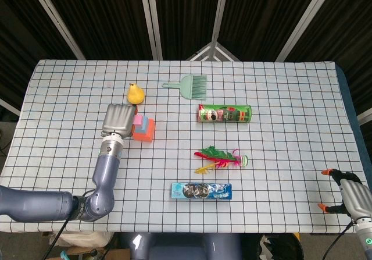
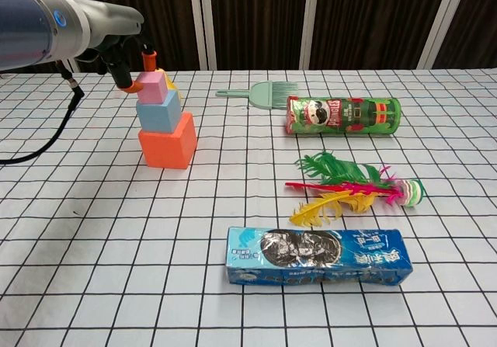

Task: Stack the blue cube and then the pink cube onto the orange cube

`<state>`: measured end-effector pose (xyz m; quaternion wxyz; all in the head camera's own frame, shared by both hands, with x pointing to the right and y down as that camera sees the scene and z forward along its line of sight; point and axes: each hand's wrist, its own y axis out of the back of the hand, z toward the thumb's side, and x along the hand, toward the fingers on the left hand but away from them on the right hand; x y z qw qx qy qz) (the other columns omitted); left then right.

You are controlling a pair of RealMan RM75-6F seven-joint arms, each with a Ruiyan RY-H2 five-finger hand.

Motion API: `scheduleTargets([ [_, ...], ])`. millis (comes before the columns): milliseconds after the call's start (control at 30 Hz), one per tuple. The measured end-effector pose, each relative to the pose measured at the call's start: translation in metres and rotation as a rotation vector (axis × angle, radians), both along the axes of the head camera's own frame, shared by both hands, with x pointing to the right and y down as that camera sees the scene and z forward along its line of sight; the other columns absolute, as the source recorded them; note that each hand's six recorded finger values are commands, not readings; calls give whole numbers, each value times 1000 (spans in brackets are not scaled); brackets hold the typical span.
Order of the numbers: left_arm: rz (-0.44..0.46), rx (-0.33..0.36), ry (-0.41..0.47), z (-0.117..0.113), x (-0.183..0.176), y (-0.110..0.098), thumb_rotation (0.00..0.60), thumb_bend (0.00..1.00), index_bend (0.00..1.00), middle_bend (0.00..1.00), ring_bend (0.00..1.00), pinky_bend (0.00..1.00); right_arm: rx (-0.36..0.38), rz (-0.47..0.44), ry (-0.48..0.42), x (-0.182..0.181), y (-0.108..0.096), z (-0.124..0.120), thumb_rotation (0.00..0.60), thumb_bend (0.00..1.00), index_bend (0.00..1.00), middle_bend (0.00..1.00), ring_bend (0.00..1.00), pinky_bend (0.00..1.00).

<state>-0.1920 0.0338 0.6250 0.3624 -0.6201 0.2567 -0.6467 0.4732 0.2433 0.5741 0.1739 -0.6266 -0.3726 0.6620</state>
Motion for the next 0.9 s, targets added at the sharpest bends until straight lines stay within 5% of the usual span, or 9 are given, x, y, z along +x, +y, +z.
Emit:
scheduleTargets([
  [500, 24, 10, -31, -13, -4, 1, 600, 313, 253, 814, 682, 821, 0, 1, 5, 0, 0, 0, 600, 170, 251, 203, 194, 97],
  [767, 26, 25, 44, -53, -8, 10, 600, 338, 244, 748, 621, 804, 11, -3, 3, -1, -1, -2, 600, 171, 251, 203, 194, 97],
  [900, 9, 62, 138, -84, -19, 20, 600, 345, 248, 637, 516, 702, 20, -1, 1, -1, 0, -6, 600, 170, 251, 203, 194, 97],
])
